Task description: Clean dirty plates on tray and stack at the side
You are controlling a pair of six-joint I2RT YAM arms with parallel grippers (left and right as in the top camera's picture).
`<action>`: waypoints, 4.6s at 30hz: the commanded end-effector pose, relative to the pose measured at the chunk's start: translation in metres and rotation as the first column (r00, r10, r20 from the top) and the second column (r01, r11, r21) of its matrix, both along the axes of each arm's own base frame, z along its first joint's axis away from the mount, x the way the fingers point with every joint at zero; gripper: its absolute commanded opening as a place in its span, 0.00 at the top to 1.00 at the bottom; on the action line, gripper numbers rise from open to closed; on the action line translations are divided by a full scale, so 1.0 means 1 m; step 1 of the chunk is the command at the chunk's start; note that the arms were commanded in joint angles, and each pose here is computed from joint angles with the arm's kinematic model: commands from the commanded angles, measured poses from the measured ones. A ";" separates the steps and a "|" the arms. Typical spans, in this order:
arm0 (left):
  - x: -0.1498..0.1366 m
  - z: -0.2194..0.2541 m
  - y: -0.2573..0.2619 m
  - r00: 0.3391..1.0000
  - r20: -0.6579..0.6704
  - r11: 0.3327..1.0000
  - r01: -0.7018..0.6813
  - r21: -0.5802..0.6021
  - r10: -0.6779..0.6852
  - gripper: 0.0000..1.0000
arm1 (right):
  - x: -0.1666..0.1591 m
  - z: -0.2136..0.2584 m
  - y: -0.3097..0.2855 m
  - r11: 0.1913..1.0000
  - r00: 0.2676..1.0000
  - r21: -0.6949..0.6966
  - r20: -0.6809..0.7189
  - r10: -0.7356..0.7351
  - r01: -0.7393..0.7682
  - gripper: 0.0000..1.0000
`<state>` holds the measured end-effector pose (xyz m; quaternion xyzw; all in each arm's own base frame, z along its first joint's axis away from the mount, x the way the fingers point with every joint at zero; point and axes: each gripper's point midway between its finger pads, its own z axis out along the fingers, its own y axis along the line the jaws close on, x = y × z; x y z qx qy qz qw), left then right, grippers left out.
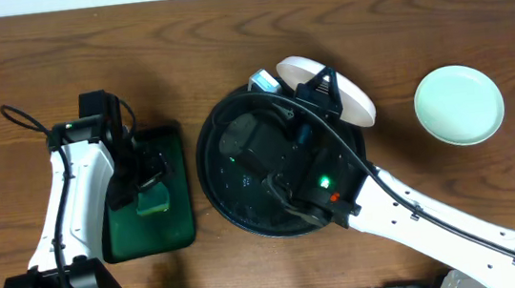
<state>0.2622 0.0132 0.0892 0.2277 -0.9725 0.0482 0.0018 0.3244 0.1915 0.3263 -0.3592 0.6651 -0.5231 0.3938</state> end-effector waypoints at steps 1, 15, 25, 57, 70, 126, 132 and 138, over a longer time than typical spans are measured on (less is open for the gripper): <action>-0.003 -0.001 -0.001 1.000 -0.007 1.000 0.009 0.001 -0.009 0.16 | -0.004 0.016 -0.002 0.999 0.999 -0.037 0.034 -0.026 0.027 0.99; -0.003 -0.001 -0.001 1.000 -0.007 1.000 0.009 0.001 -0.009 0.16 | -0.003 0.016 0.001 1.000 0.999 0.001 0.046 -0.020 0.020 0.99; -0.003 -0.001 -0.001 1.000 -0.007 1.000 0.009 0.001 -0.009 0.16 | -0.008 -0.060 0.044 0.831 0.972 0.554 -0.162 0.171 -0.054 0.99; -0.003 -0.001 -0.001 1.000 -0.007 1.000 0.009 0.001 -0.009 0.16 | 0.018 -0.191 -0.158 -0.198 0.614 0.650 -0.759 -0.217 0.733 0.99; -0.003 -0.001 -0.001 1.000 -0.007 1.000 0.009 0.001 -0.009 0.16 | -0.010 -0.205 -0.314 -0.551 0.424 0.593 -0.805 -0.414 0.587 0.99; 0.010 0.039 0.000 0.982 0.167 0.996 0.088 0.035 -0.092 0.16 | 0.019 -0.124 -0.281 -0.266 0.782 0.818 -0.569 -0.253 0.510 0.01; 0.011 0.105 0.001 0.901 0.394 0.982 0.148 0.116 -0.182 0.16 | -0.002 -0.047 -0.227 0.007 0.937 0.942 -0.334 -0.099 0.336 0.01; -0.007 0.191 -0.001 0.729 0.631 0.961 0.151 0.233 -0.267 0.16 | -0.038 0.013 -0.176 0.168 0.990 0.980 -0.119 0.076 0.105 0.01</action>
